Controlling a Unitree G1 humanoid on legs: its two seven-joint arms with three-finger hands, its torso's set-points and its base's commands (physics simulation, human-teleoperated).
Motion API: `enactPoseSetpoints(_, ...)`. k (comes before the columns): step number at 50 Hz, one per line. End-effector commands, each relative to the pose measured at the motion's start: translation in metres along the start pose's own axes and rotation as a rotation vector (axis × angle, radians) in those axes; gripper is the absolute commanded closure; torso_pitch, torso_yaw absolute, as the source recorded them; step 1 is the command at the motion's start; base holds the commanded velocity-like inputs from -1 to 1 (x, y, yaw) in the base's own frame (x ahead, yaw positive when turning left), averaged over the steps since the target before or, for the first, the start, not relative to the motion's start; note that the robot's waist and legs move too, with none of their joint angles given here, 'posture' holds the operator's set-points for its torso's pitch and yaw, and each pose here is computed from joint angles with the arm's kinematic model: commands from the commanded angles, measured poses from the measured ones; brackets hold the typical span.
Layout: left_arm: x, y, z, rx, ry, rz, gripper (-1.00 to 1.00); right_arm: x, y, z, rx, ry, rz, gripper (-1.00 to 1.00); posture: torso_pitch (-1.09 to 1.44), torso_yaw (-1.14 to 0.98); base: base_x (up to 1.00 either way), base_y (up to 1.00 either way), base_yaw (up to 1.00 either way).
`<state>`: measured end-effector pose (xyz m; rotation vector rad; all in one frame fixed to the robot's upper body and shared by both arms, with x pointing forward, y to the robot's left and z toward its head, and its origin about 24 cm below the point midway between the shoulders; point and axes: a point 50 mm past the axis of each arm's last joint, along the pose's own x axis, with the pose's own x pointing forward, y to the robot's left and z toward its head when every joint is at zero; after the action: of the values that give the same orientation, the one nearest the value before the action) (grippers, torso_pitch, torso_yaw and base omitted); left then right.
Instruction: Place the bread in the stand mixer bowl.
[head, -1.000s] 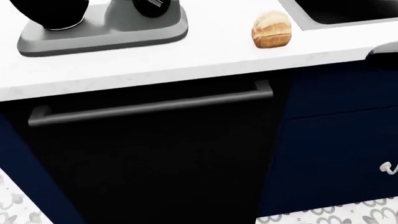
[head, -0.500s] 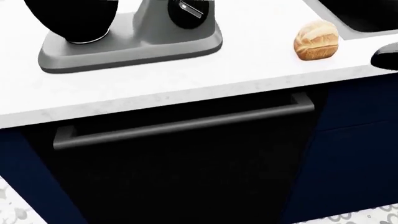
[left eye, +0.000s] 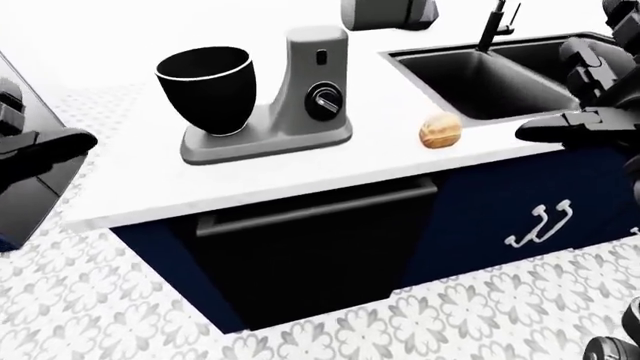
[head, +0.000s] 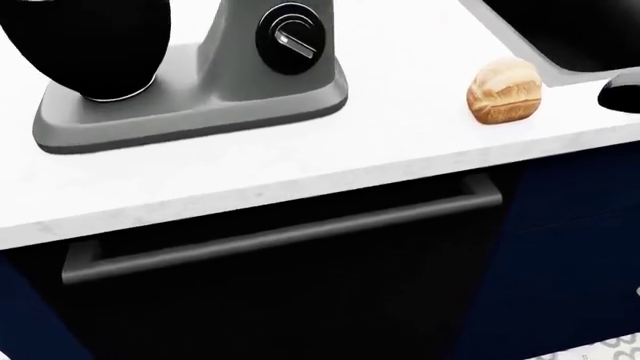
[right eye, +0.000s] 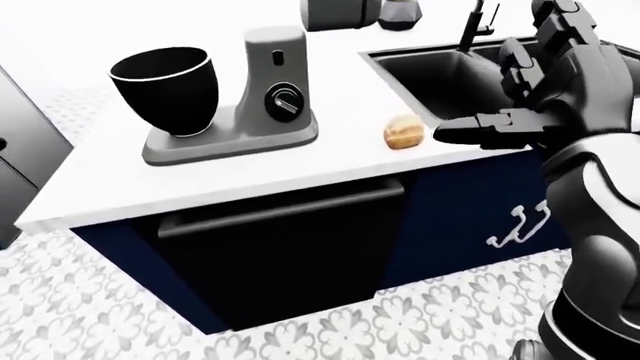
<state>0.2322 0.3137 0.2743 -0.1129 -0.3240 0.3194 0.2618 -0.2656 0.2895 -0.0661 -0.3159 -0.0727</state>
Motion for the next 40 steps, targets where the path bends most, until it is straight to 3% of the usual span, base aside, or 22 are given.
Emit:
enactPoseSetpoints(1,-0.0015,0.0009,0.0173,0.007,-0.088,0.007,-1.0,-0.0017,0.0022,0.0157,-0.013,-0.083,0.015,-1.0,0.0,0.0,0.14,0.0,0.0)
enactPoseSetpoints(40,-0.0007,0.0049,0.022,-0.004,-0.09,0.024,-1.0,-0.0015,-0.0009,0.0238,-0.007,-0.092,0.01,-1.0,0.0,0.0,0.14,0.1,0.0)
